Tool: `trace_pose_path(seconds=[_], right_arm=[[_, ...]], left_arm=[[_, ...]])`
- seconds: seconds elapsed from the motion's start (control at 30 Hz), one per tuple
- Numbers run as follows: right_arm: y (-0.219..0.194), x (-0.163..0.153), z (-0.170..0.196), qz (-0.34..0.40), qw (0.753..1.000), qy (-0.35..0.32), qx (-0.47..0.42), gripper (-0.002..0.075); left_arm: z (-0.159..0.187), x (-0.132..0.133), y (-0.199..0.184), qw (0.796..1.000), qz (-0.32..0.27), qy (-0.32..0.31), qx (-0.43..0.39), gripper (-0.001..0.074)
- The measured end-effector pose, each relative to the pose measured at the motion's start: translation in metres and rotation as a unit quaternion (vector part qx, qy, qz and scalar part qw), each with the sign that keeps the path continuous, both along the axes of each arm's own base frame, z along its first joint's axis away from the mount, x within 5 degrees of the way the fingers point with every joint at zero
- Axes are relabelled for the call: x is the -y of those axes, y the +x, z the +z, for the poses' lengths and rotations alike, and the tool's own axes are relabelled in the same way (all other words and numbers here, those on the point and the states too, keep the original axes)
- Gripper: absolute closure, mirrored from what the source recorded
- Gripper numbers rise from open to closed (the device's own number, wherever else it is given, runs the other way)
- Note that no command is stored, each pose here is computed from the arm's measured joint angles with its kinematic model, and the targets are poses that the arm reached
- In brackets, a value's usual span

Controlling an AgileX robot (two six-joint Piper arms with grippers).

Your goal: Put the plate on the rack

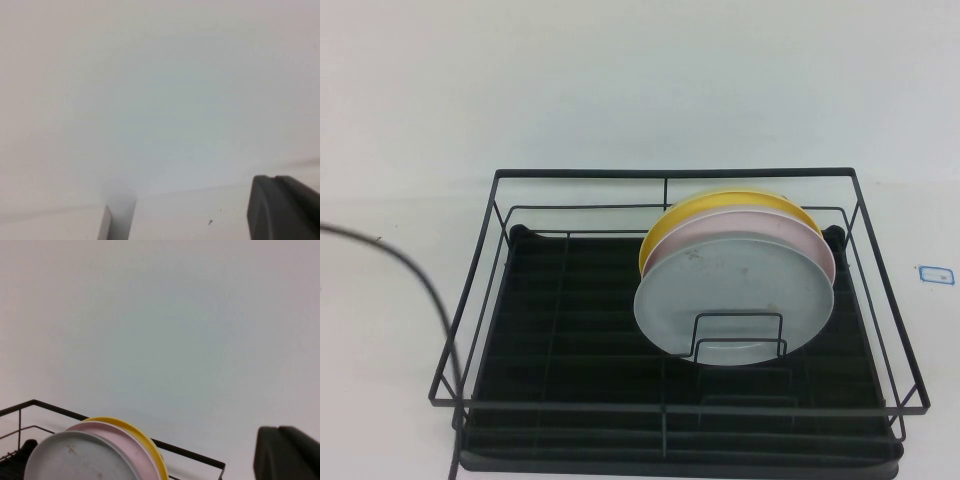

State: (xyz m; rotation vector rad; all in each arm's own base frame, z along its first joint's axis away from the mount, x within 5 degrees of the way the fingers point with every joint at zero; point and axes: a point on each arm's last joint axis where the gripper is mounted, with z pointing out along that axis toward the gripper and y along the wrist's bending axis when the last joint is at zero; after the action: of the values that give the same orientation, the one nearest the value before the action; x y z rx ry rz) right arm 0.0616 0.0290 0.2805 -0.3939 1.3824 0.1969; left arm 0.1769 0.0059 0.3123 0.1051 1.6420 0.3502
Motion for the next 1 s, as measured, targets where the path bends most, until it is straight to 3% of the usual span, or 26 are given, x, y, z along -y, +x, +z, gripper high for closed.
trace_pose_path(seconds=[0.13,0.37,0.53,0.7,0.83,1.0], right_arm=[[0.000,0.000,0.000,0.000,1.000,0.000,0.000,0.0728],[0.000,0.000,0.000,0.000,1.000,0.000,0.000,0.0728],[0.000,0.000,0.000,0.000,1.000,0.000,0.000,0.0728],[0.000,0.000,0.000,0.000,1.000,0.000,0.000,0.0728],[0.000,0.000,0.000,-0.001,1.000,0.000,0.000,0.0728],[0.000,0.000,0.000,-0.001,1.000,0.000,0.000,0.0728]], left_arm=[[-0.013,-0.006,-0.040,0.997,0.013,-0.066,0.030,0.0734],[-0.029,-0.007,-0.095,0.984,-0.016,-0.139,0.108,0.0734],[-0.026,-0.005,-0.109,0.970,-0.044,-0.197,0.135,0.0734],[-0.049,-0.001,-0.107,0.957,-0.056,-0.271,0.092,0.0734],[-0.074,-0.001,-0.113,0.979,-0.056,-0.182,0.071,0.0734],[-0.095,-0.003,-0.124,0.978,-0.056,-0.175,0.099,0.0734]])
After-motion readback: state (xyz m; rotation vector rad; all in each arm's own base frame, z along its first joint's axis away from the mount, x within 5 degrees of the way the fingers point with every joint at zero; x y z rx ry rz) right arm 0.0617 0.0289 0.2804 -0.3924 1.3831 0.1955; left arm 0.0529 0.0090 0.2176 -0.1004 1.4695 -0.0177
